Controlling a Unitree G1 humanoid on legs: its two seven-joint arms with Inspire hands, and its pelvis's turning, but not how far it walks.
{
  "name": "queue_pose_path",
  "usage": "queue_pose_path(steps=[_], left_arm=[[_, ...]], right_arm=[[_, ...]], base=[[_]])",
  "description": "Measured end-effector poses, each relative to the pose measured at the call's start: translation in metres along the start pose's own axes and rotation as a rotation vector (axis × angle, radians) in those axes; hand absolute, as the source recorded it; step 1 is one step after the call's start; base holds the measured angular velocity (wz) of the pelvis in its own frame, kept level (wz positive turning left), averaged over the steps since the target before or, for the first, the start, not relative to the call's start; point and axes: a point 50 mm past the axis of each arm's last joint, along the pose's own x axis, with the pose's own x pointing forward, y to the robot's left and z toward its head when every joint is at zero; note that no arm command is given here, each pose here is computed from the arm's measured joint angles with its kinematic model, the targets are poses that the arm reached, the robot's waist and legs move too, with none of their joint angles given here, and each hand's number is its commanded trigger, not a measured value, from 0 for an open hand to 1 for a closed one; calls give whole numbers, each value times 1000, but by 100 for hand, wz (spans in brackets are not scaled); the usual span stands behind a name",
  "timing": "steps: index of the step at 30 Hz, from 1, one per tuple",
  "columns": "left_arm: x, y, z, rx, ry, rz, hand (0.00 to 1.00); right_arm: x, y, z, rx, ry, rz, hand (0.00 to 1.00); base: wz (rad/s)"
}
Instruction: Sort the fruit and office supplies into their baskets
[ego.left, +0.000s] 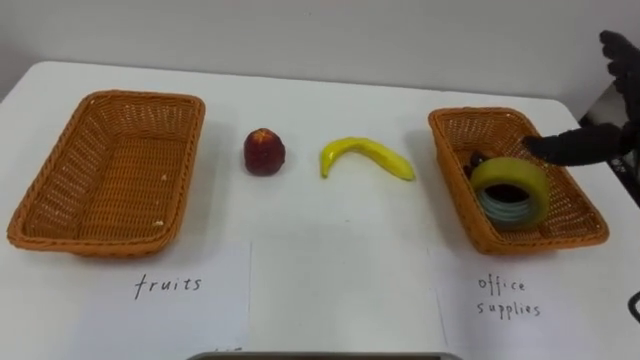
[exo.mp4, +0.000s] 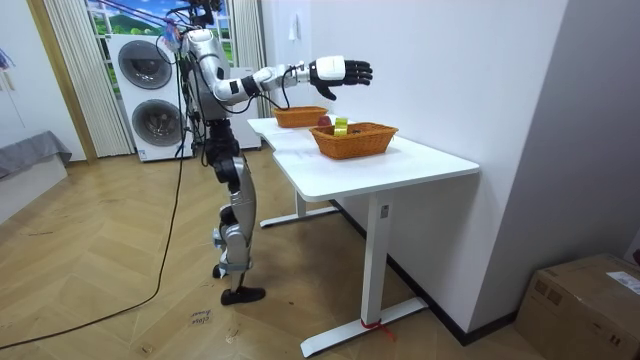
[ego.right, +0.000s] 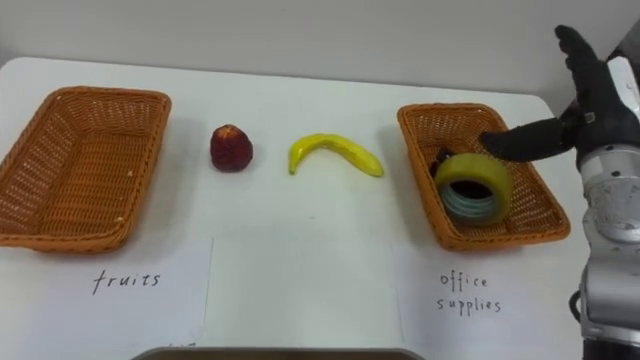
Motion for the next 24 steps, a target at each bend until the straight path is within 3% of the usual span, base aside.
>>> queue_pose_path(steps=[24], left_arm=[[-3, 15, -24, 56, 62, 26, 0]], right_arm=[[-2, 32, 13, 1, -56, 179, 0]], base=[[2]])
